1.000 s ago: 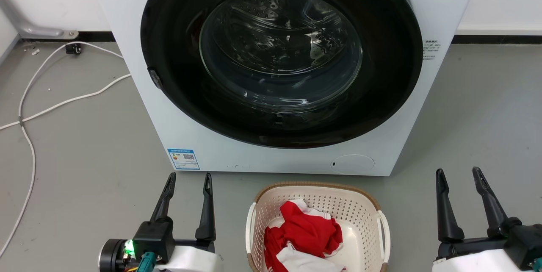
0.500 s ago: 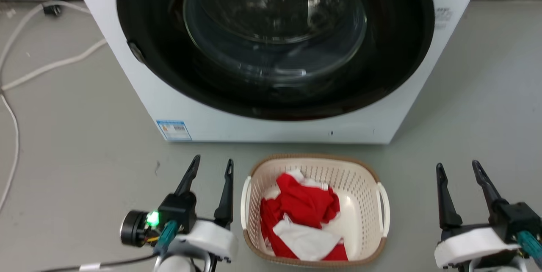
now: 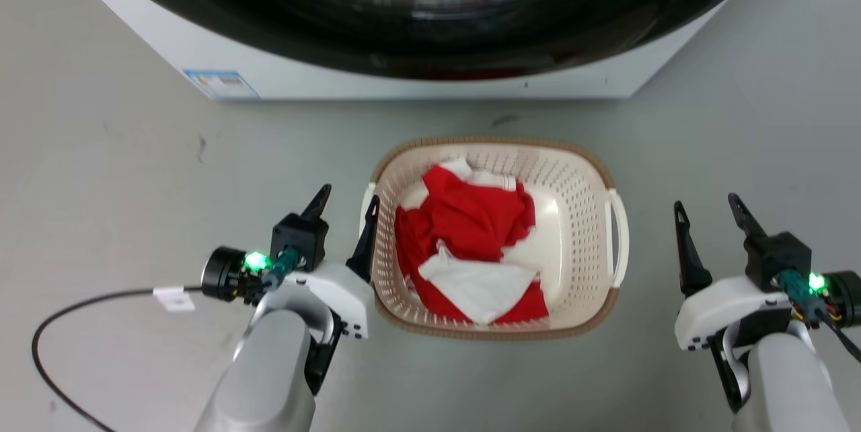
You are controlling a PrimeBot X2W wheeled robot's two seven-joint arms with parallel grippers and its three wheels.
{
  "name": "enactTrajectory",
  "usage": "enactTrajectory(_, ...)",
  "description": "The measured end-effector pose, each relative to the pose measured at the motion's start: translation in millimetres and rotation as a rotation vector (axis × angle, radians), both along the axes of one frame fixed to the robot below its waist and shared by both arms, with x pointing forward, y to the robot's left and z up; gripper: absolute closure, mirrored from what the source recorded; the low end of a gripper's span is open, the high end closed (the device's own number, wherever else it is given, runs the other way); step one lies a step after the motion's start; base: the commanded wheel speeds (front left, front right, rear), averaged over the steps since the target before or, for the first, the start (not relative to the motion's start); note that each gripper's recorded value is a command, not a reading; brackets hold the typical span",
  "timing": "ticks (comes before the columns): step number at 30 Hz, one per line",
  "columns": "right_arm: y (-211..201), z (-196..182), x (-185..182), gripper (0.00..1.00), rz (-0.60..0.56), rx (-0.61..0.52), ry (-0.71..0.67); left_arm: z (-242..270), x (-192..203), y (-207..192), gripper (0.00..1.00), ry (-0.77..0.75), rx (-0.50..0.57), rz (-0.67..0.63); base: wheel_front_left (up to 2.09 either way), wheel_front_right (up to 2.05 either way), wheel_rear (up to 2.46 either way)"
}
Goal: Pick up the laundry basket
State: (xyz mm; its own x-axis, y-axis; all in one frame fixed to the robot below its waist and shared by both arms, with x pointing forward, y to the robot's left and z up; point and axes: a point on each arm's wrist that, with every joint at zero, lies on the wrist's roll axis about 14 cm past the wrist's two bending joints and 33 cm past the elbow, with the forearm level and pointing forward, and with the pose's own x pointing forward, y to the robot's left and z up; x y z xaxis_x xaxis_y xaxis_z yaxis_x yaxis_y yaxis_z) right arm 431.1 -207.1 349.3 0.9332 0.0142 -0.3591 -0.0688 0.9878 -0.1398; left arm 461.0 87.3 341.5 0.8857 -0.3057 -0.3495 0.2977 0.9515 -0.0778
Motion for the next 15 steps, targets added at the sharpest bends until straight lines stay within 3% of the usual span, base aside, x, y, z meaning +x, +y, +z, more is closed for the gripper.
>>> enactTrajectory(11,2.4,-109.3,-2.7,0.00,0.027,-0.019,0.301,-122.3,-0.2,6.4,0.00,0.314,0.090,-0.076,0.00,0.00,0.00)
enactTrajectory(15,5.0,-131.1,-2.0,0.00,0.042,-0.021,0.356,-145.0,1.6,6.1,0.00,0.370,0.095,-0.086,0.00,0.00,0.00)
